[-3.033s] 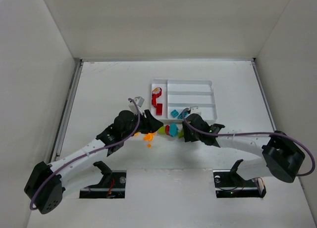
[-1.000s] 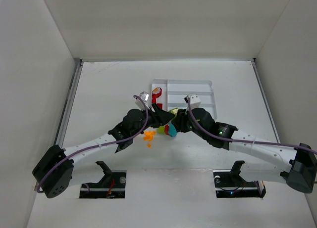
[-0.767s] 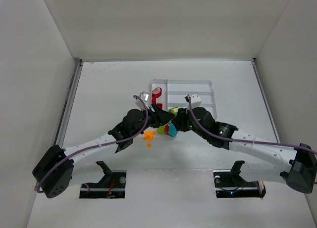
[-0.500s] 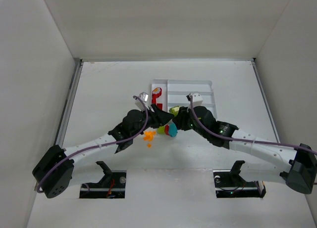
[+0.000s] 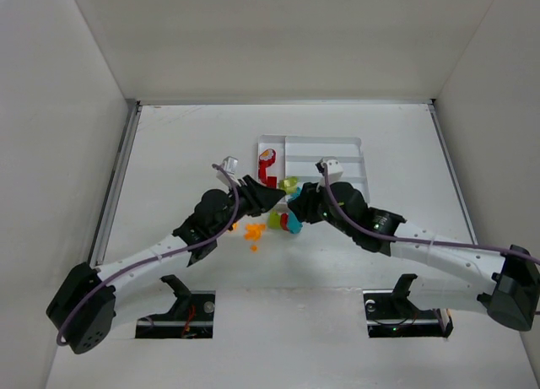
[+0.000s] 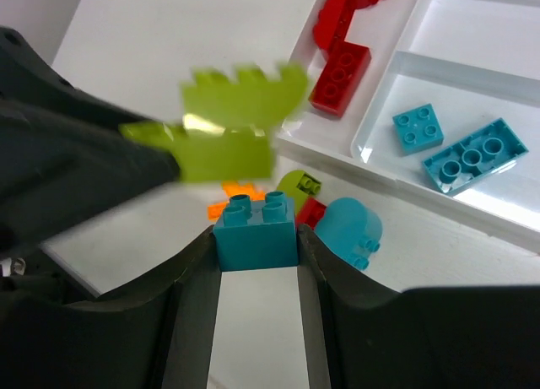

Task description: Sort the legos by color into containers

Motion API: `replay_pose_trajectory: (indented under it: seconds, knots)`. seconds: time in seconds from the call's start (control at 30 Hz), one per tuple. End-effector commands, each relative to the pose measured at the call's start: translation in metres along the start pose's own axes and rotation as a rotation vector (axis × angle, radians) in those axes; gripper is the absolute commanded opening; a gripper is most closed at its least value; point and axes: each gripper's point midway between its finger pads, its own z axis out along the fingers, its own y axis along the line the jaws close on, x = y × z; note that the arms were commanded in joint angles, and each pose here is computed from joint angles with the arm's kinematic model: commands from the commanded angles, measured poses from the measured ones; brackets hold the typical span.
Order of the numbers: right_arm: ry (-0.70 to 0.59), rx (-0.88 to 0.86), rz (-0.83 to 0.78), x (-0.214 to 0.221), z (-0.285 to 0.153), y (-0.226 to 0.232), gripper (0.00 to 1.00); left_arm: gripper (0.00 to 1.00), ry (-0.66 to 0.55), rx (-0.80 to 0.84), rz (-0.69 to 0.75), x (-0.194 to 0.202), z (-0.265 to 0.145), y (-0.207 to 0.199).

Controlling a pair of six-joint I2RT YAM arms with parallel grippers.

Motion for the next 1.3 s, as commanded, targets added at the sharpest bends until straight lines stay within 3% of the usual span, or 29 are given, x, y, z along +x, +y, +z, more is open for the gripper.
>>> replay_pose_trajectory:
  seconds: [0.0, 0.27, 0.63, 0.77, 0.87, 1.0, 1.1, 1.27]
  knots:
    - [-0.034, 0.004, 0.012, -0.007, -0.006, -0.003, 0.30, 0.11, -0.165, -0.027, 0.000, -0.044, -0.009, 0.010]
    - [-0.029, 0.012, 0.013, -0.003, -0.006, -0.009, 0.30, 0.11, -0.224, -0.053, 0.008, -0.070, -0.021, 0.020]
    - [-0.083, 0.473, 0.112, -0.022, 0.035, -0.151, 0.33, 0.13, -0.004, 0.046, 0.070, -0.018, -0.020, 0.007]
    - [-0.068, 0.535, 0.119, -0.015, 0.044, -0.171, 0.41, 0.13, 0.069, 0.079, 0.089, 0.000, -0.024, 0.006]
    - [-0.093, 0.549, 0.130, -0.020, 0.046, -0.178, 0.58, 0.13, 0.105, 0.084, 0.097, 0.010, -0.026, 0.010]
    - [-0.129, 0.540, 0.129, -0.031, 0.043, -0.176, 0.72, 0.14, 0.117, 0.106, 0.106, 0.015, -0.029, 0.007]
    - [-0.160, 0.497, 0.130, -0.042, 0.034, -0.166, 0.74, 0.14, 0.121, 0.131, 0.108, 0.015, -0.031, 0.002]
    - [-0.260, 0.092, 0.128, -0.061, 0.011, -0.082, 0.75, 0.14, 0.132, 0.172, 0.079, 0.014, -0.034, -0.008]
